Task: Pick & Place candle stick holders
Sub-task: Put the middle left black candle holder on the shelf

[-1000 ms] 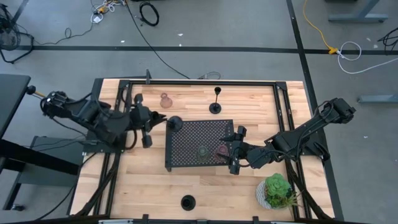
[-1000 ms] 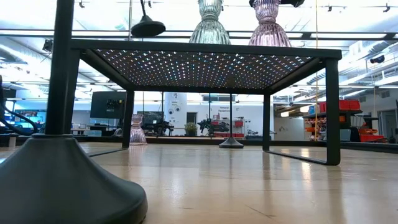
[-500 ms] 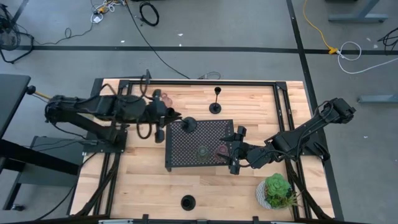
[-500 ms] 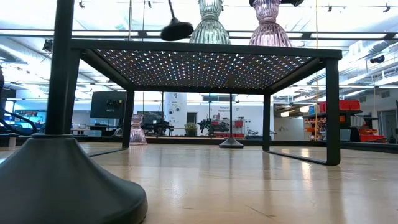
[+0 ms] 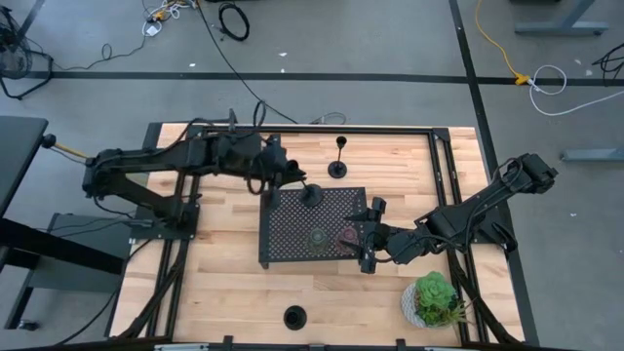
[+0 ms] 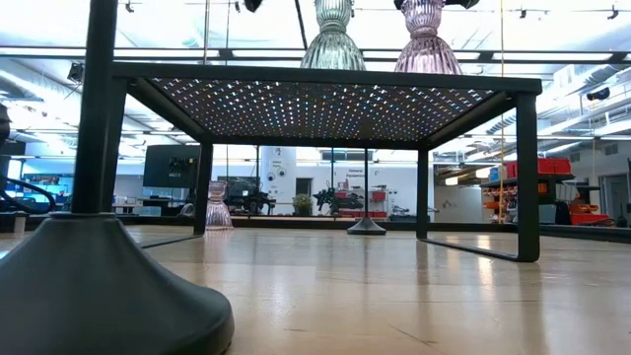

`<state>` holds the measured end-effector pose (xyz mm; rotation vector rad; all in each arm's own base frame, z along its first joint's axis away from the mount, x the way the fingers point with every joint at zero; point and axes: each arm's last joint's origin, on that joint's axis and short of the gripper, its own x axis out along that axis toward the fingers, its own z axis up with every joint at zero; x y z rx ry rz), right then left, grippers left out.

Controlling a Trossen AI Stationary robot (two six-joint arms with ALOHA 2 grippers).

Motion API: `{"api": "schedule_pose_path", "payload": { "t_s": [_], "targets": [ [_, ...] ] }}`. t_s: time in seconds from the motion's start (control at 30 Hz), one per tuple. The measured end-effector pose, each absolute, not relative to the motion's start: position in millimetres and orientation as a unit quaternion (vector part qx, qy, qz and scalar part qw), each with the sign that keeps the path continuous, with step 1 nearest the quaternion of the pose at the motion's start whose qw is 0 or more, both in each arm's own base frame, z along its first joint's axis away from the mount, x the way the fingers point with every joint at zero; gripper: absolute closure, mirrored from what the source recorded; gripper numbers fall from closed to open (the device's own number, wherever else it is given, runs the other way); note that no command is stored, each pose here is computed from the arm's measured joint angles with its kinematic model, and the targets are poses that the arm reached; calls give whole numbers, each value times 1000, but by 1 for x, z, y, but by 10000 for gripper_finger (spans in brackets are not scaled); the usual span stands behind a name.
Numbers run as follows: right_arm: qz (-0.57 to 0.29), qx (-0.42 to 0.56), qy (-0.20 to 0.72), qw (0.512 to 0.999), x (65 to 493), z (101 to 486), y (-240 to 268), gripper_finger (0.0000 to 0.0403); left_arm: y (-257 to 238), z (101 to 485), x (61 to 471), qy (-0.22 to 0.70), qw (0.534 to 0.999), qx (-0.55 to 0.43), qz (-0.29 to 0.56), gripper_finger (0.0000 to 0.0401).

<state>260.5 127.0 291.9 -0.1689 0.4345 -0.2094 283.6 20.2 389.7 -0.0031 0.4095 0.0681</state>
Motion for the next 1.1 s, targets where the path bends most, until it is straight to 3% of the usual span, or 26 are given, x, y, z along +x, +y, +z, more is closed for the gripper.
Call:
{"api": "schedule_pose_path", "payload": {
  "t_s": [0.47, 1.1],
  "targets": [
    [-101, -96, 216, 966, 260, 292, 127, 126, 53, 361, 310, 241, 969, -59, -6, 375],
    [-101, -98, 217, 966, 260, 292, 127, 126, 55, 352, 319, 252, 965, -76, -20, 367]
  ]
}}
